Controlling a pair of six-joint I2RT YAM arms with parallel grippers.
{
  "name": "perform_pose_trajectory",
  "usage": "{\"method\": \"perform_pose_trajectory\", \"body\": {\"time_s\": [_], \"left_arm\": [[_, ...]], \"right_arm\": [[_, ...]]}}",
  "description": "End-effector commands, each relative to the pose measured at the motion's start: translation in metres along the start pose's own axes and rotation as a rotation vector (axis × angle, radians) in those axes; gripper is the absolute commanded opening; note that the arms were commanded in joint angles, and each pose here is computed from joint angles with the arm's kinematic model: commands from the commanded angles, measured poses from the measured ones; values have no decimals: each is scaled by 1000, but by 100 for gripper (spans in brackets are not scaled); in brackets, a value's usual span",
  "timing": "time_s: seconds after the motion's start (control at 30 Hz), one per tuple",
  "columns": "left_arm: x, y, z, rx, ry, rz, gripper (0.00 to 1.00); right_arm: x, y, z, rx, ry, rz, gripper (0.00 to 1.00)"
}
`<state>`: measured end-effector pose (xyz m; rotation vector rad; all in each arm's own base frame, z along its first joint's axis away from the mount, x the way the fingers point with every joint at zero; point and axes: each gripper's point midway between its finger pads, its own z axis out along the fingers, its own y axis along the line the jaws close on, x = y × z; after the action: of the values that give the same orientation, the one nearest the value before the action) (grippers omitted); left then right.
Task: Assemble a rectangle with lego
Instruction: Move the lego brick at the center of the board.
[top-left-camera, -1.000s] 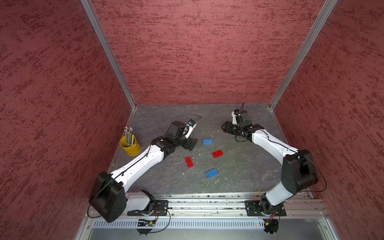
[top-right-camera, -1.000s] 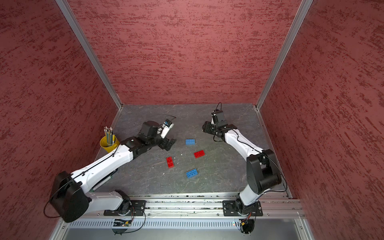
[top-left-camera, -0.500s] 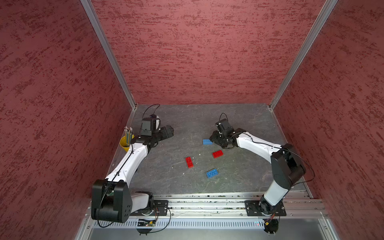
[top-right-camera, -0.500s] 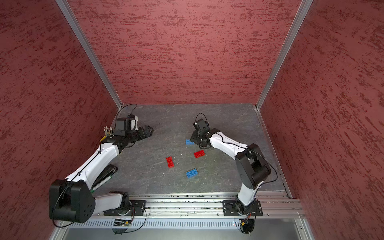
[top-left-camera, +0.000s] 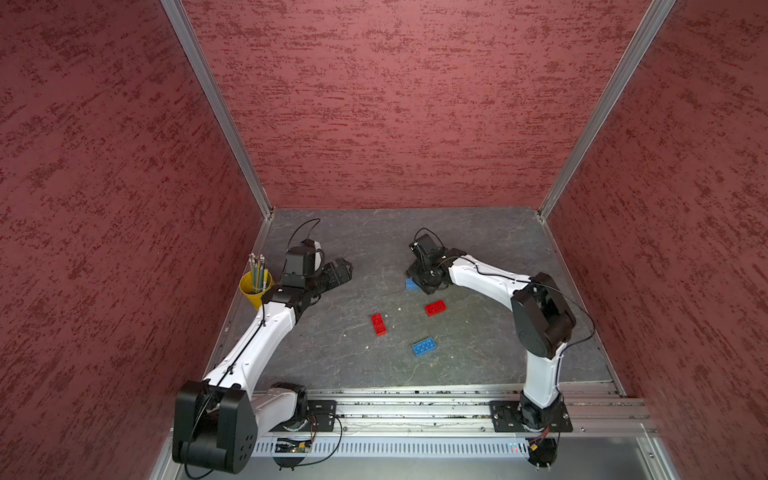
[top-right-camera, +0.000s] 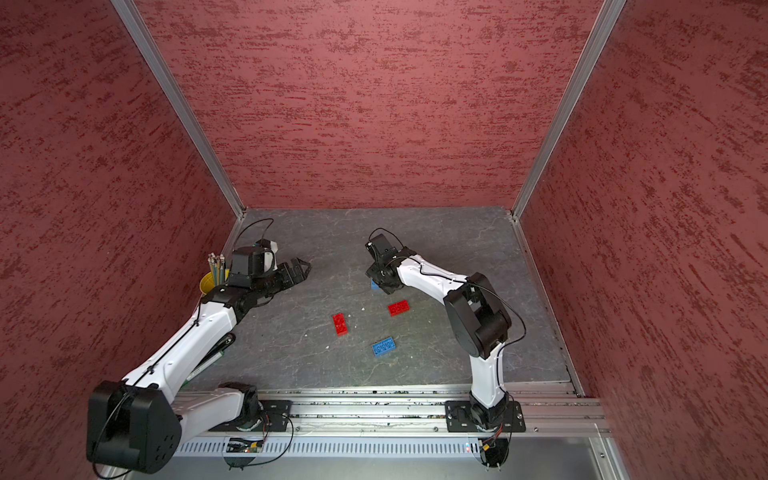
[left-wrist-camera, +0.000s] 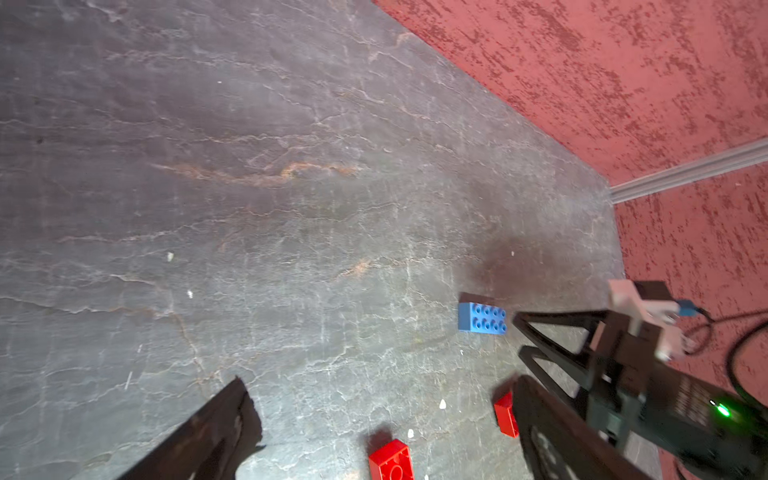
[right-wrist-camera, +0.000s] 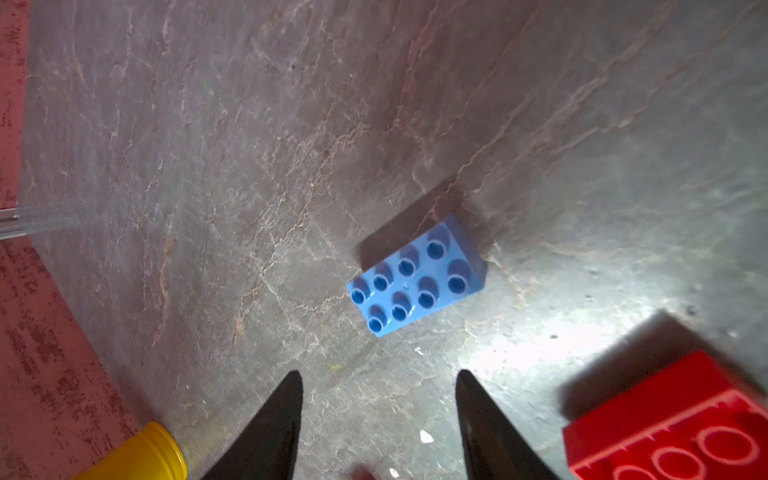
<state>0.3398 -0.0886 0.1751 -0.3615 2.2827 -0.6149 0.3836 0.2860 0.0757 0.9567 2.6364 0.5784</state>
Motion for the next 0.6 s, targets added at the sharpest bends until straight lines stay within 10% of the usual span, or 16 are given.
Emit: {"method": "perform_pose_trajectory", "body": {"time_s": [0.0,0.57], "left_arm": [[-8,-8,-8,1,-43,40,100],[-1,-20,-10,12,-35,90,100]], "right_arm": [[-1,-5,5,51,-19,76,58],[-12,-1,43,127,-46,96,61]]}}
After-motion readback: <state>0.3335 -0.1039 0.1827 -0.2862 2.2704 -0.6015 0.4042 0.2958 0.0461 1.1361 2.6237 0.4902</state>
